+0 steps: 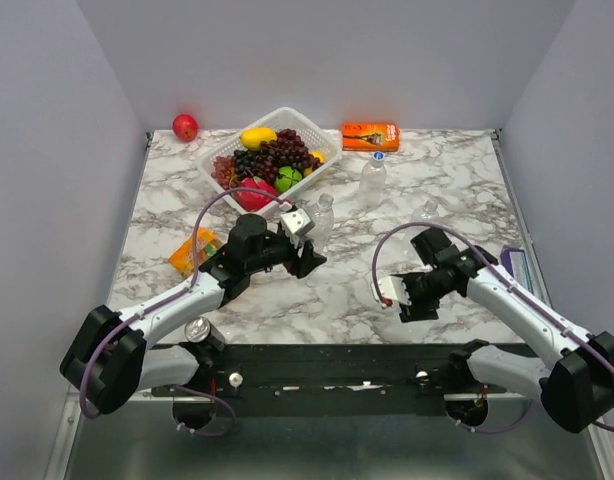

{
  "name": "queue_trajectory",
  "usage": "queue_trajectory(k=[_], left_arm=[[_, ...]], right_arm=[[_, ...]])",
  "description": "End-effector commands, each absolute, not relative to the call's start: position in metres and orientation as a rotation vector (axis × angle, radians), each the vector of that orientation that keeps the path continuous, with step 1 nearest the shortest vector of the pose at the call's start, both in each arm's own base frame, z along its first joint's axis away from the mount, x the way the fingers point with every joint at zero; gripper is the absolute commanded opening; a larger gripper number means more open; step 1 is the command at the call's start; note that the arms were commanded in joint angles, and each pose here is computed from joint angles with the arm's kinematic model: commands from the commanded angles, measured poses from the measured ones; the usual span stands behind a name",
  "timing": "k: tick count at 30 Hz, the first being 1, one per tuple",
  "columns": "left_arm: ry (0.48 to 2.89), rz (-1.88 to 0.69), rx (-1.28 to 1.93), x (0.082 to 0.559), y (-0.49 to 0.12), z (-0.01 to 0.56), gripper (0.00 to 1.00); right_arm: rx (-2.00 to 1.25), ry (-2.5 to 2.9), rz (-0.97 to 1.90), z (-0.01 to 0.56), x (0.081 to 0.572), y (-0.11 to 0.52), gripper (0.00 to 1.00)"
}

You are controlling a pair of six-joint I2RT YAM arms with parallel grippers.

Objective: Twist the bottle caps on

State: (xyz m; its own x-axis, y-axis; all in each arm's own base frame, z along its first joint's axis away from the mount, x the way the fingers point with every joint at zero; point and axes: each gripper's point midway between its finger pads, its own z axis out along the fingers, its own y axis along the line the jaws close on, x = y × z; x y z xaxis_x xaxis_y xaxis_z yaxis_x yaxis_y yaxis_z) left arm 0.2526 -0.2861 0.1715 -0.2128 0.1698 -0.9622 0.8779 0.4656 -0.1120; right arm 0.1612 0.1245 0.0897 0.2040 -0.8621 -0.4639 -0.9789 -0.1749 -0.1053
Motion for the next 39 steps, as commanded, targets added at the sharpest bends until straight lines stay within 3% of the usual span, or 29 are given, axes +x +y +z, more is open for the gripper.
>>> queue_trajectory(k=[1,15,28,36,39], left_arm=[[1.678,-0.859,0.872,0.258,-0.283,0.184,0.0],[1.685,-0.867,0.885,0.263,-0.286,0.182,0.0],[1.701,-0.853,0.891,0.263,-0.282,0.173,0.0],[1.701,-0.85,0.901,0.263,-0.282,0.171,0.0],[1.68,-0.859,0.947,0.256,-0.285,0.167,0.0]], right_arm=[[-2.244,1.476,0.245,0.065,0.184,0.121,0.68],[-2.26,1.601,0.281,0.031,0.193,0.121,0.57],[-2.318,1.622,0.317,0.015,0.182,0.113,0.52],[-2.283,1.627,0.302,0.023,0.19,0.118,0.36],[-2.198,1.607,0.298,0.057,0.197,0.129,0.32]])
